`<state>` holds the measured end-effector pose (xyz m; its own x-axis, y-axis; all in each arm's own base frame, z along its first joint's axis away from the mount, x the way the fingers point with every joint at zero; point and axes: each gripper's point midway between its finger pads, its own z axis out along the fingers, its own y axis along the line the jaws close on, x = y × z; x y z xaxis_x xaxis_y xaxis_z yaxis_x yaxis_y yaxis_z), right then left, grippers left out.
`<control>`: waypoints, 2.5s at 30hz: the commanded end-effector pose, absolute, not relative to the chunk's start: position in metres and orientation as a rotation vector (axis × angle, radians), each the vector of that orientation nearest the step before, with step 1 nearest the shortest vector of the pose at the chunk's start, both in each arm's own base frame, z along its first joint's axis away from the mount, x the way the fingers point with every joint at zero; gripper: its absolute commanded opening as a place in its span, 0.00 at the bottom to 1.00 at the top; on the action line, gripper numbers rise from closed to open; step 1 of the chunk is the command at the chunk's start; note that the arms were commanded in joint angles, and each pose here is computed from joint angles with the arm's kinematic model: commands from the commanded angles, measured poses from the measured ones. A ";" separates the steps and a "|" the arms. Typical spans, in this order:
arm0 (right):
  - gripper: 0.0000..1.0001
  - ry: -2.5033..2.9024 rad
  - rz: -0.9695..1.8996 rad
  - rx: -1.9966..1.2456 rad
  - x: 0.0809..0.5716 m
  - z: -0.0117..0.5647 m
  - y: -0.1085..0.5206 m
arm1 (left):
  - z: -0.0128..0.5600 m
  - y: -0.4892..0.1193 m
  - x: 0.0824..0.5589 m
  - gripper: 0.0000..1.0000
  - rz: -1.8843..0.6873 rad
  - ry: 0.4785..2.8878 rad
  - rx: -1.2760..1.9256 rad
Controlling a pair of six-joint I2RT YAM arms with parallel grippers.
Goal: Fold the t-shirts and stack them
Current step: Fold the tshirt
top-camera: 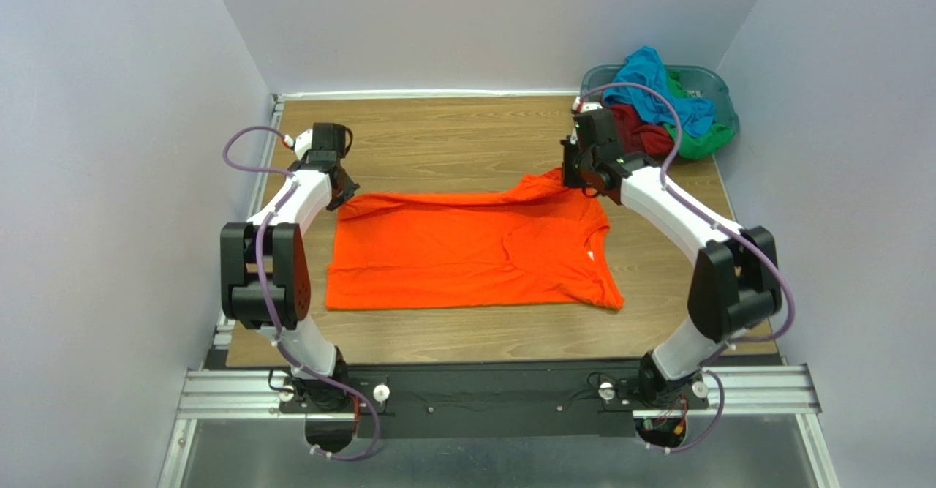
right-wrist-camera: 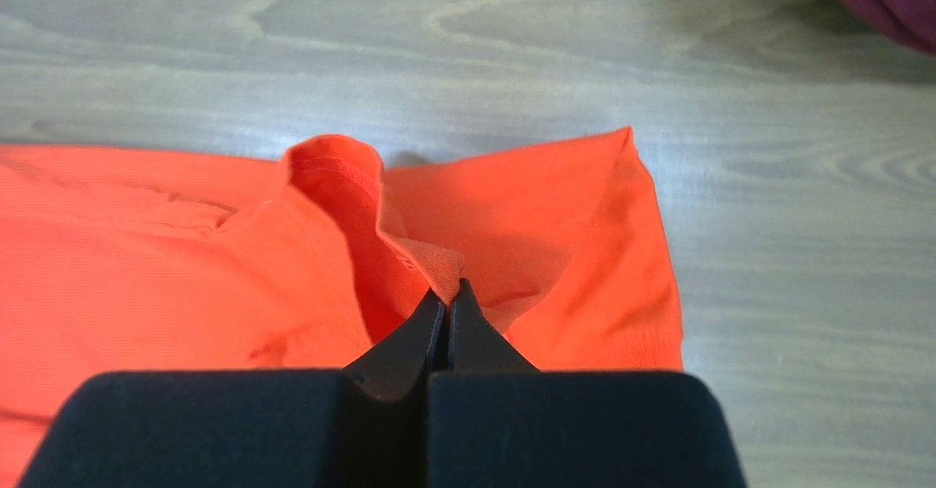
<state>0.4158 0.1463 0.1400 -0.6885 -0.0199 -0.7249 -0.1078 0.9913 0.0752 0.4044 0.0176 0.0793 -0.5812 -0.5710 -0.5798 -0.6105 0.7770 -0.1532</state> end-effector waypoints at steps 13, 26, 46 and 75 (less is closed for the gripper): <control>0.01 2.343 0.220 -0.081 0.332 0.153 0.129 | 0.095 0.011 0.374 0.00 0.025 2.253 -0.914; 0.01 2.408 0.251 -0.072 0.293 0.141 0.121 | 0.086 0.011 0.345 0.00 0.028 2.242 -0.946; 0.03 2.622 0.364 0.008 0.211 0.099 0.140 | 0.081 0.017 0.338 0.00 0.077 2.236 -0.980; 1.00 2.591 0.493 -0.219 0.257 0.107 0.185 | 0.117 -0.022 0.353 0.98 -0.143 2.191 -0.888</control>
